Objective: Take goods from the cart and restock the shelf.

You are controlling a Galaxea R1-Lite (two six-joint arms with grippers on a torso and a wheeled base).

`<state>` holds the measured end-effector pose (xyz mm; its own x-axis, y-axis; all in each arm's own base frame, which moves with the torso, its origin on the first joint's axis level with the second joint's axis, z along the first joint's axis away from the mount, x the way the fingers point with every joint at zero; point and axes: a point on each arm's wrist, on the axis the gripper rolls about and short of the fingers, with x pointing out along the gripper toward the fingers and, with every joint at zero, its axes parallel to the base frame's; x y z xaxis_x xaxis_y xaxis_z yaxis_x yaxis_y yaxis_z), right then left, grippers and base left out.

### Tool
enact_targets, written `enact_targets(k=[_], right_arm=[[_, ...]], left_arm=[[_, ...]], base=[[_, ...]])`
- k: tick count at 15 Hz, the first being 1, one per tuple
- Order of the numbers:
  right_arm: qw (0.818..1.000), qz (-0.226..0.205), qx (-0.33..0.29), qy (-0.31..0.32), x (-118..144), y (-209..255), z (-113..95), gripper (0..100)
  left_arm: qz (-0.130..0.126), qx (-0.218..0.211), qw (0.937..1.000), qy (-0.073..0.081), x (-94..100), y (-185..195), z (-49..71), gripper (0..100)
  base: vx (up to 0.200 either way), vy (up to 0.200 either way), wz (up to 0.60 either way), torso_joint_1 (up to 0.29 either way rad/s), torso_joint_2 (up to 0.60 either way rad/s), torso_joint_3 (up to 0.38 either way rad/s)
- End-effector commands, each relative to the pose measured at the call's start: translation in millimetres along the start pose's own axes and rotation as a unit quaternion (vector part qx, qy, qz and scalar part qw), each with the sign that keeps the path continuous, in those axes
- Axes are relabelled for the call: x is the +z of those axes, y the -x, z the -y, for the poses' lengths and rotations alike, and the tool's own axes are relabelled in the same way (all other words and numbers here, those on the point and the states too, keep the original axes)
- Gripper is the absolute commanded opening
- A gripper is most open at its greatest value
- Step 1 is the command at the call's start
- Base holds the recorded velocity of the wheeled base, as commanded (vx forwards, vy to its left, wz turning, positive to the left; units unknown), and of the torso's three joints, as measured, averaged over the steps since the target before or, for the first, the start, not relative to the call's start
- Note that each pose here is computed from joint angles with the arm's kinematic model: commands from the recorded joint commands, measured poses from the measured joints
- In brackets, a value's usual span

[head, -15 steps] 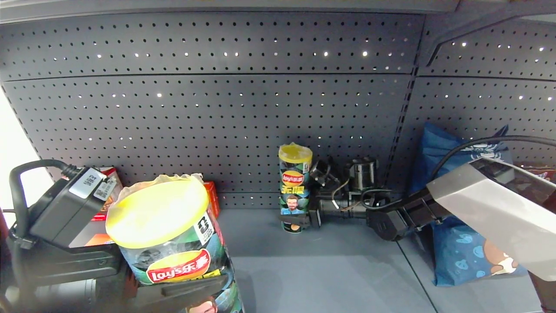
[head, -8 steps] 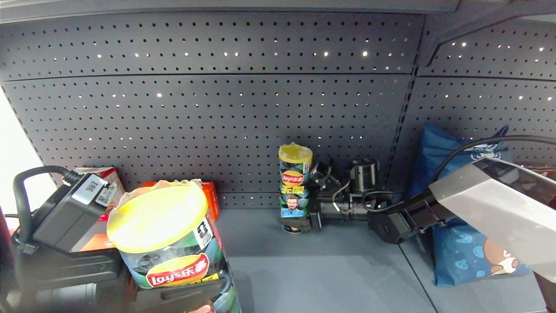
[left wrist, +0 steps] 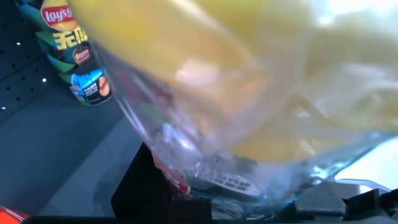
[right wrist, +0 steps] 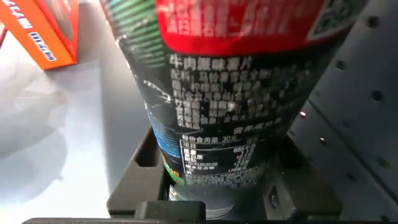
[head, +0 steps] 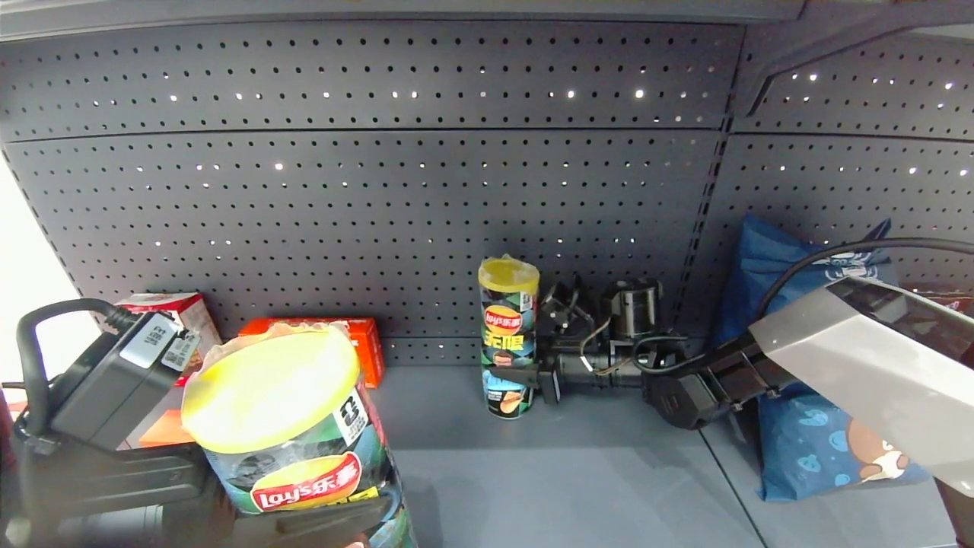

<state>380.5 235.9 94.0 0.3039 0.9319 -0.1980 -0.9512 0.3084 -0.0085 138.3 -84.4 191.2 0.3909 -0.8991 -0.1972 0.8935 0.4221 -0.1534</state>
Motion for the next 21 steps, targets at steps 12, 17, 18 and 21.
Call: enact_targets(k=[12, 17, 18, 21], right_arm=[[0.999, 0.008, 0.046, 0.008, 19.3, 69.2, -99.8, 0], [0.998, 0.016, 0.052, 0.001, 2.8, 82.5, -119.2, 0], [0.998, 0.011, 0.055, -0.002, -2.5, 85.0, -122.9, 0], [0.998, 0.007, 0.054, -0.005, -14.0, 88.2, -126.3, 0]], left_arm=[[-0.004, -0.002, 1.0, 0.003, -2.7, 0.2, 0.6, 0], [-0.004, -0.001, 1.0, 0.004, -5.2, 3.3, 3.1, 0], [-0.006, 0.0, 1.0, 0.006, -6.8, 3.8, 3.1, 0], [0.0, -0.001, 0.9999, 0.017, -4.0, 3.6, 3.3, 0]], base=[[0.0, 0.0, 0.0, 0.0, 0.0, 0.0], [0.0, 0.0, 0.0, 0.0, 0.0, 0.0], [0.0, 0.0, 0.0, 0.0, 0.0, 0.0], [0.0, 0.0, 0.0, 0.0, 0.0, 0.0]])
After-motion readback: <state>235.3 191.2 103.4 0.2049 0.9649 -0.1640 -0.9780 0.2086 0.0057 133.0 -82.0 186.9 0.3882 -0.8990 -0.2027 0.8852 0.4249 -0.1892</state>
